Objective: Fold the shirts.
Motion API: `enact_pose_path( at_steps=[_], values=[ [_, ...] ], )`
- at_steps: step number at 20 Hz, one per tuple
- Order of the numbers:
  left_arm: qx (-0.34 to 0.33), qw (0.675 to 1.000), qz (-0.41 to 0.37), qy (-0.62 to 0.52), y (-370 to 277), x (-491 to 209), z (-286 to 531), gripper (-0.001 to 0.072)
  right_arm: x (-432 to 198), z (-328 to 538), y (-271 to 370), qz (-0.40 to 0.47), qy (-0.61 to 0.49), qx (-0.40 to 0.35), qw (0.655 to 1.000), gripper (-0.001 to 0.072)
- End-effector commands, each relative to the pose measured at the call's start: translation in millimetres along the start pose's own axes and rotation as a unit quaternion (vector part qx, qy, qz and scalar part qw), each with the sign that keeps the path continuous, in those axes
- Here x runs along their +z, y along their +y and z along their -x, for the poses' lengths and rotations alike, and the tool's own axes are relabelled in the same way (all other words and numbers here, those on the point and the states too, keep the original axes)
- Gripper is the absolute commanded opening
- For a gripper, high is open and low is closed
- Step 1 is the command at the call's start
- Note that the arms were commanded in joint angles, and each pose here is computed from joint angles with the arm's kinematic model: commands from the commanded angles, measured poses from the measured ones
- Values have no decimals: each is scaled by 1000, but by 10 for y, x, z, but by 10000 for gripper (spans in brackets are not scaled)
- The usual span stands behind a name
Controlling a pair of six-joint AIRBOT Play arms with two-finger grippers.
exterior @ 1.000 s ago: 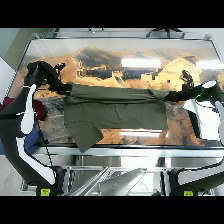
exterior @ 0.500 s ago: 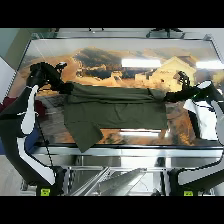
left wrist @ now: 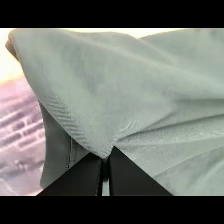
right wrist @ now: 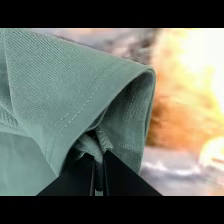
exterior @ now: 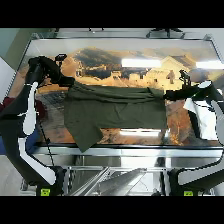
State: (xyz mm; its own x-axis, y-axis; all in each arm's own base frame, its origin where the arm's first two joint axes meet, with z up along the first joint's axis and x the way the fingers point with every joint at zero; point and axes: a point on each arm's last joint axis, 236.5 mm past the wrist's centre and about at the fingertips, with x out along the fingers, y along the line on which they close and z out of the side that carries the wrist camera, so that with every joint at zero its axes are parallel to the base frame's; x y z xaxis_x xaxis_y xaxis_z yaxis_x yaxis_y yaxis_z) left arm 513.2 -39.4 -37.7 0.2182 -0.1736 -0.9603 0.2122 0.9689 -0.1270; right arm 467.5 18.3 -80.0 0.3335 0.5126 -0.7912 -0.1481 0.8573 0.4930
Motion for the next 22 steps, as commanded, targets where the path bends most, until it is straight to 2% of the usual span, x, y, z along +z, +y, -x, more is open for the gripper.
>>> enact_pose_path(
  at_steps=[1,6,7,8,9,10,13,18,22],
  values=[
    [1,1000,-4,-4,-10,49,31,18,92,0,-35,-2,-19,-8,1000,33],
    [-14,997,3,81,-8,-316,-265,18,-60,4,-94,1,13,-20,1000,33],
    [-15,997,3,82,-8,-319,-274,20,-137,10,-141,-4,30,-30,999,81],
    [-15,996,3,87,-7,-344,-257,185,-204,22,-161,-8,43,-35,998,297],
    [-17,995,6,103,11,-408,-205,715,-300,63,-161,-14,64,-39,997,400],
    [-8,992,23,123,81,-488,-108,688,-377,137,-181,-18,83,-52,995,397],
    [5,981,107,160,212,-705,233,687,-540,561,-296,-58,116,-118,985,397],
    [-11,963,145,225,61,-1728,390,687,-1159,761,-187,-136,162,-69,975,397],
    [-106,946,173,252,-548,-2522,116,687,-1709,484,-29,-177,193,-9,965,397]
  ],
)
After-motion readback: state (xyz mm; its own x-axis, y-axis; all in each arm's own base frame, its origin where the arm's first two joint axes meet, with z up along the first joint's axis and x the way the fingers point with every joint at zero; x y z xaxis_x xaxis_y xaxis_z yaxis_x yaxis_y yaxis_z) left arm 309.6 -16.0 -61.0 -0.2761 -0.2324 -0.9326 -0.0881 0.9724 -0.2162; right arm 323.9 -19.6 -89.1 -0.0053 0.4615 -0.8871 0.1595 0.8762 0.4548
